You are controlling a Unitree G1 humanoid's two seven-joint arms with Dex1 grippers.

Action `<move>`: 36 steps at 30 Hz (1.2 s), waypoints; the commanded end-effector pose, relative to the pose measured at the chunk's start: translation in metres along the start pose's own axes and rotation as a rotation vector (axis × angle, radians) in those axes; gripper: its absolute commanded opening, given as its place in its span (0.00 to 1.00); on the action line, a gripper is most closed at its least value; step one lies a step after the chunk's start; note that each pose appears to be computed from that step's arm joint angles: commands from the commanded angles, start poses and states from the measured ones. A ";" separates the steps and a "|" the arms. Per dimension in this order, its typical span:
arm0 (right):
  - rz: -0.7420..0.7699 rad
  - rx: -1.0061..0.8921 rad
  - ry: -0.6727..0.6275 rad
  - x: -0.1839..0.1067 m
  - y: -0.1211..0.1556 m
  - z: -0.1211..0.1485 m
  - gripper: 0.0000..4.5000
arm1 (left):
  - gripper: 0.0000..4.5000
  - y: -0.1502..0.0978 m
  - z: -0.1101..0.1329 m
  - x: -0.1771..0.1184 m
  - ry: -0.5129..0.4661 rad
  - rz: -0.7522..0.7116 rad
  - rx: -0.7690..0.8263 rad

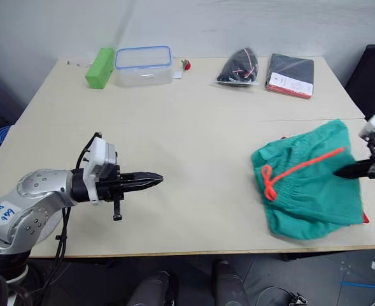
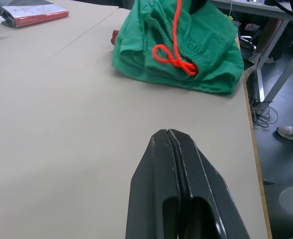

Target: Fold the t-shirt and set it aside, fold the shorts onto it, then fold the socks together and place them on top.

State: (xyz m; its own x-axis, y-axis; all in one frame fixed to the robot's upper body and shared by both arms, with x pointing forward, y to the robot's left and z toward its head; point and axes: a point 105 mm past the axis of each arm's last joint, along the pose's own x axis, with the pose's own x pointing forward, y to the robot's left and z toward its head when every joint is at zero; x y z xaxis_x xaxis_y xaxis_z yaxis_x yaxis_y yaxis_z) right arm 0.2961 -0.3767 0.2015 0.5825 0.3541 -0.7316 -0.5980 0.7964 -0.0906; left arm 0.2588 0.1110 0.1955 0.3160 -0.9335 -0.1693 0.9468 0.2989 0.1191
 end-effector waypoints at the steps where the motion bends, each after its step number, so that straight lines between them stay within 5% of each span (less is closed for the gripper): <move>1: -0.158 0.015 -0.011 0.003 -0.025 -0.013 0.00 | 0.00 -0.002 0.005 0.001 -0.012 -0.003 0.036; 5: -0.242 0.071 -0.055 0.009 -0.036 -0.019 0.00 | 0.00 -0.002 0.005 0.001 -0.010 -0.005 0.037; 11: -0.274 0.179 -0.158 0.002 -0.040 -0.021 0.39 | 0.00 -0.001 0.006 0.000 -0.008 -0.004 0.040; 18: -0.537 0.231 -0.269 -0.062 -0.066 -0.034 0.93 | 0.00 0.002 0.004 -0.002 0.000 0.009 0.036; 22: -0.481 0.132 -0.550 -0.073 -0.063 0.024 0.99 | 0.00 0.013 0.000 -0.005 0.011 0.074 0.043; 26: -0.093 -0.039 -0.771 -0.050 -0.007 0.102 0.99 | 0.00 0.028 -0.011 -0.012 0.048 0.181 0.059; 30: 0.342 -0.248 -0.806 -0.013 0.096 0.147 0.99 | 0.00 0.037 -0.023 -0.030 0.106 0.304 0.069; 33: 0.586 -0.386 -0.792 0.011 0.167 0.155 0.99 | 0.00 0.041 -0.033 -0.053 0.157 0.447 0.066; 36: 0.730 -0.460 -0.796 0.024 0.210 0.154 0.99 | 0.00 0.037 -0.044 -0.084 0.216 0.601 0.059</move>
State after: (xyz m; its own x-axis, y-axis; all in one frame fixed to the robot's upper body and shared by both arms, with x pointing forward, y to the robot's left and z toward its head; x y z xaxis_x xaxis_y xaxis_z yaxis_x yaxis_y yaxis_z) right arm 0.2814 -0.1338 0.2613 0.1435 0.9842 -0.1034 -0.9831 0.1298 -0.1289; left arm 0.2746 0.1986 0.1551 0.7471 -0.6016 -0.2826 0.6610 0.7173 0.2204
